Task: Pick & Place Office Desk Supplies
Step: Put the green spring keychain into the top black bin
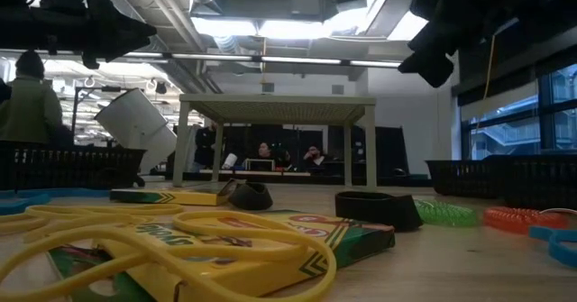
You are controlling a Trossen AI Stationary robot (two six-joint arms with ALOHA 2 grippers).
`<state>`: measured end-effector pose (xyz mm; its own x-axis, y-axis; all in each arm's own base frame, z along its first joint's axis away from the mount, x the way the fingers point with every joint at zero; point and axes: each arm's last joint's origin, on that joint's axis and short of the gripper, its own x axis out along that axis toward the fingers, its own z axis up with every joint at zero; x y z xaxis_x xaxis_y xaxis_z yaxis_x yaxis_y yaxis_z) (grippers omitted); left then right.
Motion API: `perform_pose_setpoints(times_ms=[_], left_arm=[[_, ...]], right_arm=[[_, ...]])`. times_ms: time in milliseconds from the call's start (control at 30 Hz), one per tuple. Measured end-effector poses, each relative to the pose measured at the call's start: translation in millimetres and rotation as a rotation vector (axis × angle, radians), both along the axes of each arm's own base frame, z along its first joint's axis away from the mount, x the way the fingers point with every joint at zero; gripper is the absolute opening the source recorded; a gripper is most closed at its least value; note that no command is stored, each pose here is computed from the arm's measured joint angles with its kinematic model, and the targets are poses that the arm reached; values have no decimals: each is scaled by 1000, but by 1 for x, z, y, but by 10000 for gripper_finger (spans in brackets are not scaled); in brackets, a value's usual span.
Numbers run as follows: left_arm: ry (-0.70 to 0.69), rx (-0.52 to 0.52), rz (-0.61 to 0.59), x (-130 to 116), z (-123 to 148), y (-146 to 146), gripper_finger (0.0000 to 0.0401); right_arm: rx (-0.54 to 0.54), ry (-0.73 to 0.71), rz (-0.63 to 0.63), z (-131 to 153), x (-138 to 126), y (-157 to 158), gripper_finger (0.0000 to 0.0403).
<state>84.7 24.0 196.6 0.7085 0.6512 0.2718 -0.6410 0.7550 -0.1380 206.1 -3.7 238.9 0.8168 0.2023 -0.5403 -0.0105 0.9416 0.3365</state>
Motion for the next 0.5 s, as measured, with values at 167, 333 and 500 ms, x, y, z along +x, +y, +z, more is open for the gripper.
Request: perform_pose_setpoints(times_ms=[167, 333, 500], left_arm=[[0, 0, 0, 0, 0, 0, 185], [0, 0, 0, 0, 0, 0, 187], [0, 0, 0, 0, 0, 0, 185]], right_arm=[[-24, 68, 62, -9, 17, 17, 206], [-144, 123, 65, -20, 30, 32, 206], [-188, 179, 76, -33, 40, 45, 206]])
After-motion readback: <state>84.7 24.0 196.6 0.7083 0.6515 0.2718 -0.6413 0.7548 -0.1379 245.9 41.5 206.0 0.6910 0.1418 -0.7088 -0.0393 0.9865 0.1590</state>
